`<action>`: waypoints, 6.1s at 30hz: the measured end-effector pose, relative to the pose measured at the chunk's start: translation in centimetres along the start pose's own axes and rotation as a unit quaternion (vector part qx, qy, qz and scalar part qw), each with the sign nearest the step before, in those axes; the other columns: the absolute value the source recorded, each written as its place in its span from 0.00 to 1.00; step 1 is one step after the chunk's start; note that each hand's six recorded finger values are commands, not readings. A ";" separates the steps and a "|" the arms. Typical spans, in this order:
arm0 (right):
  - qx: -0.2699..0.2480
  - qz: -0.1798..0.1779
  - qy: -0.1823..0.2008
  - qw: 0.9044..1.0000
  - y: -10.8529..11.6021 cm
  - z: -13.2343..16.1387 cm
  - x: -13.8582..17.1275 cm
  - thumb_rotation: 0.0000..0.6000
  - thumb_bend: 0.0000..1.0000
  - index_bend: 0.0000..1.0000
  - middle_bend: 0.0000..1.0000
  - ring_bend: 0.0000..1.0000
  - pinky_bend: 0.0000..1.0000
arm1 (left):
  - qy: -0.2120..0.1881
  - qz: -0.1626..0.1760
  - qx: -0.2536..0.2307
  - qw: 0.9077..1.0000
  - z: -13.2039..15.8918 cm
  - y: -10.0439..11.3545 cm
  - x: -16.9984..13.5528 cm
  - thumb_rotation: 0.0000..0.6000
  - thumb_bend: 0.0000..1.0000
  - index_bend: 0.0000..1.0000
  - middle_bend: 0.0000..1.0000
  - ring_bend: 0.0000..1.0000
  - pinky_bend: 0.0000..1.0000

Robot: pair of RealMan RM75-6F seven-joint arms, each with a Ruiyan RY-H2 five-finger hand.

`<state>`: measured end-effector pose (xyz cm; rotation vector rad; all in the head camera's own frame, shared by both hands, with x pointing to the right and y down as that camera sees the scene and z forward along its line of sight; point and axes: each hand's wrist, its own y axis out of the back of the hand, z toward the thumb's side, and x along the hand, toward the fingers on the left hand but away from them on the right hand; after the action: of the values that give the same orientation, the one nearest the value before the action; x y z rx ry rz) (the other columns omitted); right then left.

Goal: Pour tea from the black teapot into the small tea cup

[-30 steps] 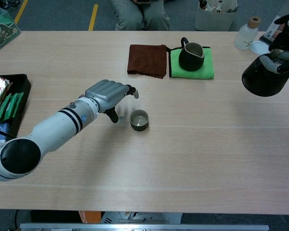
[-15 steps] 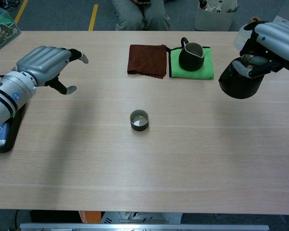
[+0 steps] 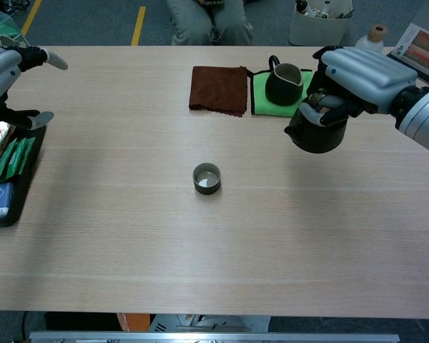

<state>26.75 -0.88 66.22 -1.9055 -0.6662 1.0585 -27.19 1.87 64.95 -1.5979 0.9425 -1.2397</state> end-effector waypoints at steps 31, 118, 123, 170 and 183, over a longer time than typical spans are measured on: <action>0.010 0.037 0.039 0.999 -4.5 6.7 -5.5 0.90 0.45 1.00 1.00 0.97 0.11 | 0.000 0.015 -0.010 1.000 -3.4 1.1 -10.9 1.00 0.28 0.22 0.23 0.19 0.20; -0.012 0.022 0.027 0.999 -5.3 7.5 -6.8 1.00 0.44 1.00 1.00 0.97 0.11 | 0.002 0.017 -0.029 0.999 -2.9 1.3 -11.5 1.00 0.28 0.21 0.21 0.19 0.18; -0.037 0.021 0.007 0.999 -5.2 5.1 -5.8 1.00 0.44 1.00 1.00 0.97 0.11 | 0.002 0.008 -0.032 0.999 -2.9 1.0 -11.4 1.00 0.28 0.21 0.21 0.19 0.18; -0.029 0.093 -0.056 0.994 -10.3 -1.4 -3.1 1.00 0.43 0.97 0.87 0.84 0.03 | 0.017 -0.031 -0.037 0.999 -3.3 -1.0 -11.5 1.00 0.28 0.20 0.21 0.19 0.18; -0.031 0.105 -0.056 0.992 -10.0 -1.6 -2.5 1.00 0.18 0.57 0.59 0.51 0.00 | 0.015 -0.035 -0.041 0.998 -3.2 -1.1 -11.4 1.00 0.28 0.20 0.21 0.19 0.18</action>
<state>26.34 1.68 76.33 -2.0141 -0.5753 1.2991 -32.68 12.24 62.86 -1.6924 0.9754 -1.2905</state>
